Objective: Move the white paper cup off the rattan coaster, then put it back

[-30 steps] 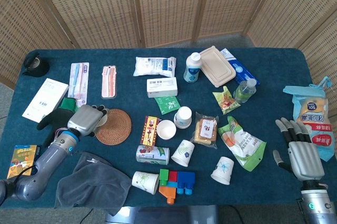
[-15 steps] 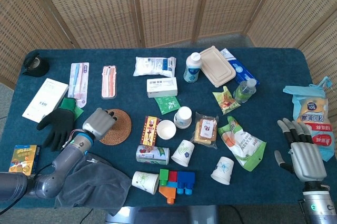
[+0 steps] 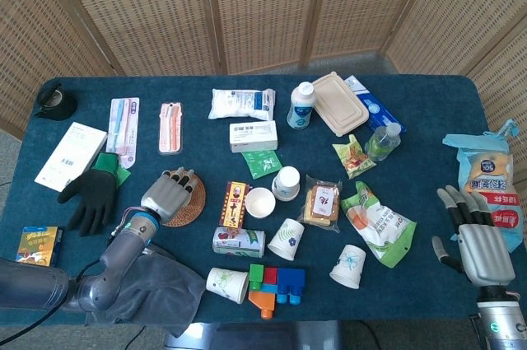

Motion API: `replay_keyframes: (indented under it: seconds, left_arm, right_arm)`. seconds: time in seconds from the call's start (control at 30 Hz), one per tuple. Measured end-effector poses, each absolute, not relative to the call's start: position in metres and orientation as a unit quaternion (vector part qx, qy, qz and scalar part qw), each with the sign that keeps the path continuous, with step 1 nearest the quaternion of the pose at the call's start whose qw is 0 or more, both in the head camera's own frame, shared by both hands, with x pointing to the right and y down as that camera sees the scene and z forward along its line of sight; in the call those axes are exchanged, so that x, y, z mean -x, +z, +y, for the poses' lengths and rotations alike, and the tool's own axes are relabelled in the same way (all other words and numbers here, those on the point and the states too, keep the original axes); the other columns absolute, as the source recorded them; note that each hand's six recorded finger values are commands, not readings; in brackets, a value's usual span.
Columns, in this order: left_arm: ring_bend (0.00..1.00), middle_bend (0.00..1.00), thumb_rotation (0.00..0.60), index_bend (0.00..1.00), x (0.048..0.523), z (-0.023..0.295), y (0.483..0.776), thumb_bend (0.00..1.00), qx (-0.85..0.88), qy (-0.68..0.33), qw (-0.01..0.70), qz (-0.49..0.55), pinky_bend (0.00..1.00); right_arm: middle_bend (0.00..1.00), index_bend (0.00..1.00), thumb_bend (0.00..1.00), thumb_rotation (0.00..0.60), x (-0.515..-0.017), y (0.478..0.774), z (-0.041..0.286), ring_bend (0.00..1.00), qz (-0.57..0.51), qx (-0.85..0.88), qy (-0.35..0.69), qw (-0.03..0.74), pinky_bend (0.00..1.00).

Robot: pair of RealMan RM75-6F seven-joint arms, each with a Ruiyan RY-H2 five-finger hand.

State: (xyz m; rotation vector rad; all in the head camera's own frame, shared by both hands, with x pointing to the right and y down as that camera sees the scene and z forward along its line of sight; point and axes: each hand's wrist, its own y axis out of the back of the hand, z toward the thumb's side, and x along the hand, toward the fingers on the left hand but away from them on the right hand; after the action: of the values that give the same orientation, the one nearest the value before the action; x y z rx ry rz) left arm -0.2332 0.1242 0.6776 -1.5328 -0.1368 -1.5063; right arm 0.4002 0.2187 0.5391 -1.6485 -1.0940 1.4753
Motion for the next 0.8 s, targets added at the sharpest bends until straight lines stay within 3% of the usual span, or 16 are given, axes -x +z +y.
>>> replay_keyframes:
  seconds: [0.43, 0.8]
  left_arm:
    - [0.00, 0.00, 0.600, 0.00, 0.244, 0.116, 0.665, 0.49, 0.643, -0.611, 0.463, -0.003, 0.23]
    - [0.00, 0.00, 0.600, 0.00, 0.288, 0.117, 0.652, 0.49, 0.681, -0.608, 0.398, 0.088, 0.22]
  right_arm:
    - [0.00, 0.00, 0.45, 0.600, -0.395, 0.536, 0.218, 0.00, -0.415, 0.632, 0.561, 0.336, 0.00]
    - [0.00, 0.00, 0.45, 0.600, -0.387, 0.539, 0.216, 0.00, -0.405, 0.638, 0.560, 0.338, 0.00]
